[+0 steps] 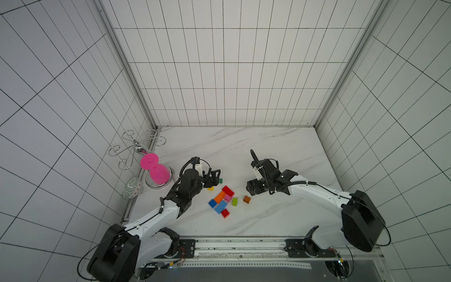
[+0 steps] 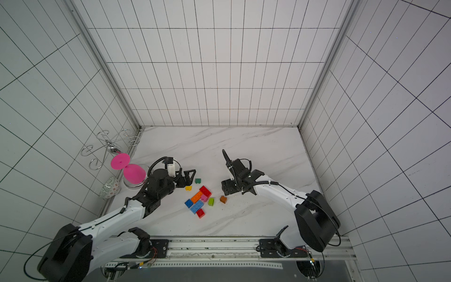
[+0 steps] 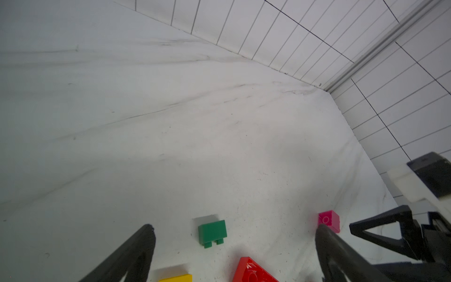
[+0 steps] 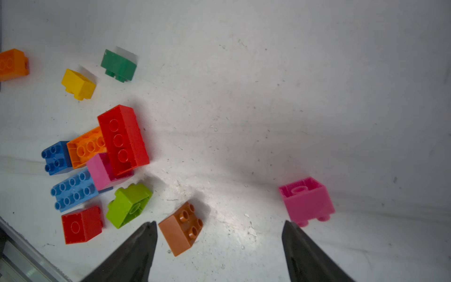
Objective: Assemble the letter p with lego
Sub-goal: Move the lego brick at the center of the board.
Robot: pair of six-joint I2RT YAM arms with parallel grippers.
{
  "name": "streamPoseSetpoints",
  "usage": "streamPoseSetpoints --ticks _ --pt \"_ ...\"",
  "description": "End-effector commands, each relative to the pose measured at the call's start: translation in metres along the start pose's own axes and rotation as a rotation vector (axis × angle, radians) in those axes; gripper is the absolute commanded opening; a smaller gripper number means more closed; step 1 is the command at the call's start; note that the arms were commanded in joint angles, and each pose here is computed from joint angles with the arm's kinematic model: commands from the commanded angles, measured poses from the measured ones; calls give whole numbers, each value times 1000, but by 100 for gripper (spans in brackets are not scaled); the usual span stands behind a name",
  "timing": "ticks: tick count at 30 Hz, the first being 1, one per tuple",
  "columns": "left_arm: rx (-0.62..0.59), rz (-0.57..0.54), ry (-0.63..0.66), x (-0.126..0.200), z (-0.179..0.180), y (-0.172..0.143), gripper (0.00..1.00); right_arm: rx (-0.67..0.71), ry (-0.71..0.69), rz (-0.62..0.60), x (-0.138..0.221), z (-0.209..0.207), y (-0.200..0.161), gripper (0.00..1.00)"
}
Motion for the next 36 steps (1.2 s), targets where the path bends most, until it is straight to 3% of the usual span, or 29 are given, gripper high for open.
streamPoseSetpoints --ticks 1,10,18,26,36 --pt "100 -20 41 2 24 -3 98 109 0 7 -2 30 12 82" --pt "190 -10 69 9 51 3 97 214 15 50 -36 87 19 79" --pt "195 -24 67 12 52 6 97 239 -25 103 -70 101 22 79" --pt "198 -21 57 12 50 6 97 227 -172 135 -94 81 22 79" --pt "198 -16 47 11 49 5 97 145 -322 130 -91 43 27 79"
Point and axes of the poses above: each gripper's point midway between its finger pads, its own x axis back along the fingers, its own z axis along the line the jaws close on, y = z × x, the point moved 1 cm from there along x, back along the fingers, and after that the axes turned 2 degrees about -x, right-handed, at the moved point
